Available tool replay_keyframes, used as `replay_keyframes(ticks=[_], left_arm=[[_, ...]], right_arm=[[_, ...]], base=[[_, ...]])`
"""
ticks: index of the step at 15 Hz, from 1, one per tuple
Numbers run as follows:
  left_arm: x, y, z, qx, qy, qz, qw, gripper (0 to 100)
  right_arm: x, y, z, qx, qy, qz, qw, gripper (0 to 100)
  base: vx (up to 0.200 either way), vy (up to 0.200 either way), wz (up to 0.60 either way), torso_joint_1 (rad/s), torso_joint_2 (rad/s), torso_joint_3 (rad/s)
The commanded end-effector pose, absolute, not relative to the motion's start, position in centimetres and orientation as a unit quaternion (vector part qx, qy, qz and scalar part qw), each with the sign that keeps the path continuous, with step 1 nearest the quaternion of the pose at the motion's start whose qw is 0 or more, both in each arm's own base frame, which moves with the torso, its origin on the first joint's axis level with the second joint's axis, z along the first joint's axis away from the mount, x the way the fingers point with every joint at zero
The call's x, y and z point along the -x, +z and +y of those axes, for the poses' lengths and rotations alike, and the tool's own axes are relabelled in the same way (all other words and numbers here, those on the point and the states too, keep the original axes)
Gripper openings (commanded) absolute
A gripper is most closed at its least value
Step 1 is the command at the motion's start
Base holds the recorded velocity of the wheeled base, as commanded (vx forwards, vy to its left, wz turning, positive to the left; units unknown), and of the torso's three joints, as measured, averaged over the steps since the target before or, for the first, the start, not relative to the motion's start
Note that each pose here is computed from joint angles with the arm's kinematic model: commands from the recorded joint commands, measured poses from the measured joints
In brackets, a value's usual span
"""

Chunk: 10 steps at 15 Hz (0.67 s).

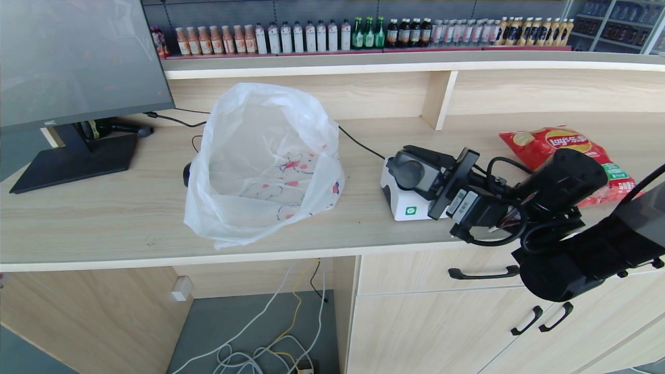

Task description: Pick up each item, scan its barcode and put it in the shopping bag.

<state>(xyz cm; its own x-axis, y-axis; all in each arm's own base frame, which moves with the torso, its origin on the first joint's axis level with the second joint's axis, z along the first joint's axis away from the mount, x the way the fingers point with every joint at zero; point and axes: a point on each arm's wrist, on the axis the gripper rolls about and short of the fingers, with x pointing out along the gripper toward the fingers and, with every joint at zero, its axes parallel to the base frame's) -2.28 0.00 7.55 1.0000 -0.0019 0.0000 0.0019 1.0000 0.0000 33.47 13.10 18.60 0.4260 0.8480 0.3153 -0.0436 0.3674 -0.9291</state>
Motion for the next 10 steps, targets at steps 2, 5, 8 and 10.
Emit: replay_keyframes(ticks=[2, 5, 8, 10], left_arm=[[2.3, 7.5, 0.0, 0.000, -0.001, 0.000, 1.000, 100], [2.3, 7.5, 0.0, 0.000, -0.001, 0.000, 1.000, 100], [2.3, 7.5, 0.0, 0.000, -0.001, 0.000, 1.000, 100], [2.3, 7.5, 0.0, 0.000, -0.001, 0.000, 1.000, 100]], right_arm=[[-28.7, 21.3, 12.7, 0.421, 0.293, -0.416, 0.750, 0], [-26.4, 22.2, 12.2, 0.369, 0.304, -0.398, 0.783, 0], [-24.9, 22.0, 13.3, 0.325, 0.337, -0.386, 0.794, 0], [-23.5, 23.4, 14.0, 0.242, 0.312, -0.364, 0.844, 0]], base=[[0.000, 0.000, 0.00, 0.000, 0.00, 0.000], [0.000, 0.000, 0.00, 0.000, 0.00, 0.000], [0.000, 0.000, 0.00, 0.000, 0.00, 0.000], [0.000, 0.000, 0.00, 0.000, 0.00, 0.000]])
